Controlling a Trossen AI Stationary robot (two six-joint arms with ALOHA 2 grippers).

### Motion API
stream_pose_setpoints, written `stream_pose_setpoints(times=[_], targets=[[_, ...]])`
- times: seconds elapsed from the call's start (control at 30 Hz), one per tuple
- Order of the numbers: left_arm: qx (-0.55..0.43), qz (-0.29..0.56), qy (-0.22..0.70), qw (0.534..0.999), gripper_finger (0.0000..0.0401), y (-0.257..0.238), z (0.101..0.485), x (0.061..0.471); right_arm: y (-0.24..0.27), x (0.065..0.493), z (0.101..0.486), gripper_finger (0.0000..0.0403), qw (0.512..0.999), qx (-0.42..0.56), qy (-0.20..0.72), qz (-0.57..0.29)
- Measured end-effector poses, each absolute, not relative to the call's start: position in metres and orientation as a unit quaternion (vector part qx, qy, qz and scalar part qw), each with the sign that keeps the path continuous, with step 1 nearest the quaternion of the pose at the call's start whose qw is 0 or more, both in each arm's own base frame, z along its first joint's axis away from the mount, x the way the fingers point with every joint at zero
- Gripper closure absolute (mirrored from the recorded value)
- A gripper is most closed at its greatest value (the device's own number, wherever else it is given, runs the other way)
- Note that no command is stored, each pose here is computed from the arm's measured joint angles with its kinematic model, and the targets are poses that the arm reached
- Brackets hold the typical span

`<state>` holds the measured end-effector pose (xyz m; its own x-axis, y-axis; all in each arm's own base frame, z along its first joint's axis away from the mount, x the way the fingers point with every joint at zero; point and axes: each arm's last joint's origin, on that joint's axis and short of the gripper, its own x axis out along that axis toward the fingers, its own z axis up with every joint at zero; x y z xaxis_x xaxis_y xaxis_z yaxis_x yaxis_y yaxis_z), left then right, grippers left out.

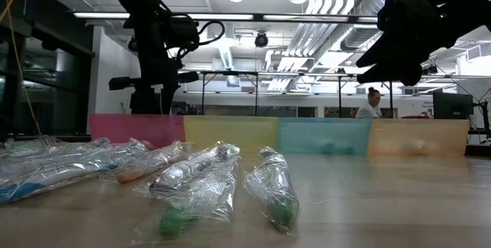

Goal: Pick & Place Toothbrushes
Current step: Put the purple toothbrush into the pink bin, then put the green toothbrush into the orange bin

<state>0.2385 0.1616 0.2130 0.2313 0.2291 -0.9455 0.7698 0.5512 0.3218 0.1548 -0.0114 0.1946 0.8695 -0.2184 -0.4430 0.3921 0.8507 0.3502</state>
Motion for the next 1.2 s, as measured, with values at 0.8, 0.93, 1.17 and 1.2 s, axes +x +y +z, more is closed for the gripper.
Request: stream_pose_setpoints(times=[0.8, 0.93, 1.17, 1.2], targets=[[0.355, 0.053, 0.58, 0.731, 0.0399, 0.166, 0.245, 0.24, -0.014, 0.157, 0.201, 0.0168, 0.933, 0.255, 0.143, -0.209], [0.353, 0.073, 0.56, 0.746, 0.04, 0.16, 0.261, 0.232, -0.014, 0.157, 0.202, 0.0168, 0.932, 0.266, 0.133, -0.208], [0.35, 0.054, 0.516, 0.78, 0.0401, 0.153, 0.273, 0.227, -0.016, 0.158, 0.205, 0.0168, 0.932, 0.266, 0.11, -0.222], [0.349, 0.052, 0.514, 0.782, 0.0401, 0.153, 0.273, 0.227, -0.016, 0.158, 0.206, 0.0168, 0.932, 0.265, 0.11, -0.223]])
